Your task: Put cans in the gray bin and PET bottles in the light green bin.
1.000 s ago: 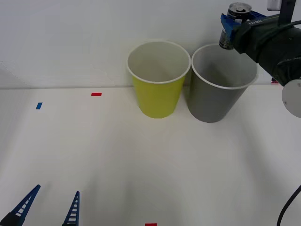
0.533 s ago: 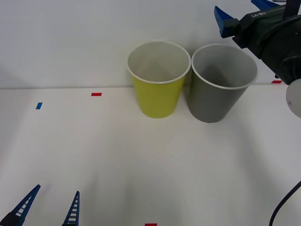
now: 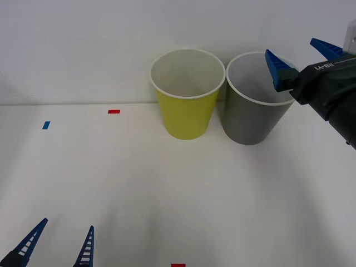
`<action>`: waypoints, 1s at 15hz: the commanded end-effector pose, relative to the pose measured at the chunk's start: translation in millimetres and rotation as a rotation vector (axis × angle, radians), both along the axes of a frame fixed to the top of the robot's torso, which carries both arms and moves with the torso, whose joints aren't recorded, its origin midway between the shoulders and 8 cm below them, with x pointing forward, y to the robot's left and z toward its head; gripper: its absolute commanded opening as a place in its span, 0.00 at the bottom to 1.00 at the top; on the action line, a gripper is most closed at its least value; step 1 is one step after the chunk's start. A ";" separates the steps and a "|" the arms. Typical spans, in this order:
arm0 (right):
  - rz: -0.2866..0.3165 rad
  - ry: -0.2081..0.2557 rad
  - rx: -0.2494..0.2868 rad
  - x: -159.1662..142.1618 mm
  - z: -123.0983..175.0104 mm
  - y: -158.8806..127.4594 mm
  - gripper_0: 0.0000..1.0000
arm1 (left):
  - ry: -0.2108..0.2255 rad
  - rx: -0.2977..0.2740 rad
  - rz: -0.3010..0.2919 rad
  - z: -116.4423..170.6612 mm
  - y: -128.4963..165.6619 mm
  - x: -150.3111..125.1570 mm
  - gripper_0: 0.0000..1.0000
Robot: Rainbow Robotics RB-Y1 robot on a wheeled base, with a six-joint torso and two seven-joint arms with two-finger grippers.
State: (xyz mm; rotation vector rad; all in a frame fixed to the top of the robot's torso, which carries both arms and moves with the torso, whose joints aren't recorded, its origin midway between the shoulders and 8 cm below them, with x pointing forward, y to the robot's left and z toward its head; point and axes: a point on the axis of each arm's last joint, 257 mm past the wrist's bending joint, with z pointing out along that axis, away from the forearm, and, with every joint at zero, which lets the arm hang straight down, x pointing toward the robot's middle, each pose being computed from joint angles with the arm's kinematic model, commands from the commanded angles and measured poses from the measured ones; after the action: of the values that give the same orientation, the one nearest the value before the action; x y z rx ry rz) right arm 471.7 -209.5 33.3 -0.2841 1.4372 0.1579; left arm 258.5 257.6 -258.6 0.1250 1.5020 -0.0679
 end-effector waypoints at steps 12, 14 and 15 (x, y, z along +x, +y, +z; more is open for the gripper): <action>-0.037 0.239 0.079 -83.4 -115.6 -9.5 0.88 | 0.000 0.000 0.000 0.0 0.0 0.0 1.00; -0.037 0.217 0.088 -81.8 -124.3 -6.7 0.88 | 0.000 0.000 0.000 0.0 0.0 0.0 1.00; -0.045 0.201 0.098 -81.0 -133.6 -8.6 0.88 | 0.000 0.000 0.000 0.0 0.0 0.0 1.00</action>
State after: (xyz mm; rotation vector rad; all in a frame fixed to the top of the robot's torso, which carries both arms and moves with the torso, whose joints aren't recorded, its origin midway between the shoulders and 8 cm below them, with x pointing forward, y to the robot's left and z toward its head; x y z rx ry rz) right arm 389.7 -216.7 -85.8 -0.1711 1.6389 0.2290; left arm 258.5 257.6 -258.7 0.1249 1.5020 -0.0679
